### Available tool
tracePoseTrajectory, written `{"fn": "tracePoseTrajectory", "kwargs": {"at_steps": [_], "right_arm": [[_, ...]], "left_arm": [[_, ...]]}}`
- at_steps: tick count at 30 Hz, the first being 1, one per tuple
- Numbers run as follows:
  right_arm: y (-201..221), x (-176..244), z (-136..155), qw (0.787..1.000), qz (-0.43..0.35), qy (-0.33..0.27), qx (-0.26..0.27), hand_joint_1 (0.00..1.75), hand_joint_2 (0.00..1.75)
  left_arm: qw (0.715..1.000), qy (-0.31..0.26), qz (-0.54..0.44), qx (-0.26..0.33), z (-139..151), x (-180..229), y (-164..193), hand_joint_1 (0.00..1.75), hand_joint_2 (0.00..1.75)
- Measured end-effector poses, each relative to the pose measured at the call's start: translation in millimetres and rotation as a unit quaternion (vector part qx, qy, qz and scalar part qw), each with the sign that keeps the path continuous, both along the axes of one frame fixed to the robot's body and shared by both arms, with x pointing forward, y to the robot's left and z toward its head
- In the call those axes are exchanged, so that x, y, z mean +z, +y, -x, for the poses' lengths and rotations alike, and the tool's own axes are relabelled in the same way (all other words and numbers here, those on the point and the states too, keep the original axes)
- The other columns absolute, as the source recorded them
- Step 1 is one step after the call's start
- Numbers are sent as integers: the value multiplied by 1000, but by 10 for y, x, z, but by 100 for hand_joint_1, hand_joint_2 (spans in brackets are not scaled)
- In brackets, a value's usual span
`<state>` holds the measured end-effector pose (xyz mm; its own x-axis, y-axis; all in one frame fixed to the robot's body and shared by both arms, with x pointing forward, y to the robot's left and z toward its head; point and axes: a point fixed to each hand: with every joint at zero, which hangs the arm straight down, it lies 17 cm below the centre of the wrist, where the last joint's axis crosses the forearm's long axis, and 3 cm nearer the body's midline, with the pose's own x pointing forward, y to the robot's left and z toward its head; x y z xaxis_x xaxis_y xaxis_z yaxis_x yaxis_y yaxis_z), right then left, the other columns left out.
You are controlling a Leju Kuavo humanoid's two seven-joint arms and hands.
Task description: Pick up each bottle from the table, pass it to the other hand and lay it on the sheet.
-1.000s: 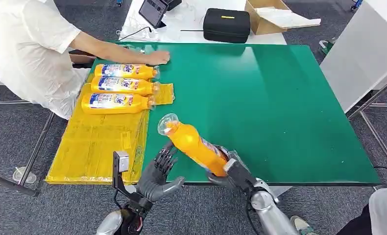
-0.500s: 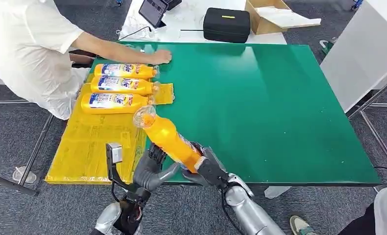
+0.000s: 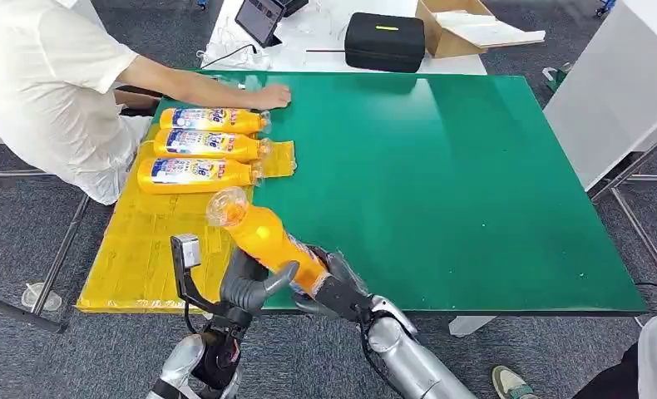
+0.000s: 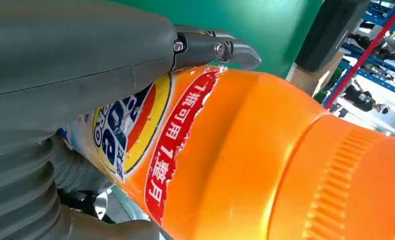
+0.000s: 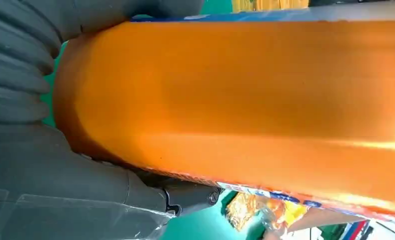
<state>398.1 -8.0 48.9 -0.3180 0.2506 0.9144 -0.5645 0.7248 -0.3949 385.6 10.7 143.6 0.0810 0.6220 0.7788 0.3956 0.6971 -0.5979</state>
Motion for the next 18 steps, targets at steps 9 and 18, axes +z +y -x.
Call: {"fn": "tracePoseTrajectory", "kwargs": {"at_steps": [9, 18], "right_arm": [[21, -22, 19, 1000, 2, 2, 3, 134, 175], [73, -30, 41, 1000, 7, 0, 9, 91, 175]], "left_arm": [[1000, 1, 3, 2, -10, 11, 3, 0, 175], [1000, 21, 23, 6, -84, -16, 47, 175, 175]]}}
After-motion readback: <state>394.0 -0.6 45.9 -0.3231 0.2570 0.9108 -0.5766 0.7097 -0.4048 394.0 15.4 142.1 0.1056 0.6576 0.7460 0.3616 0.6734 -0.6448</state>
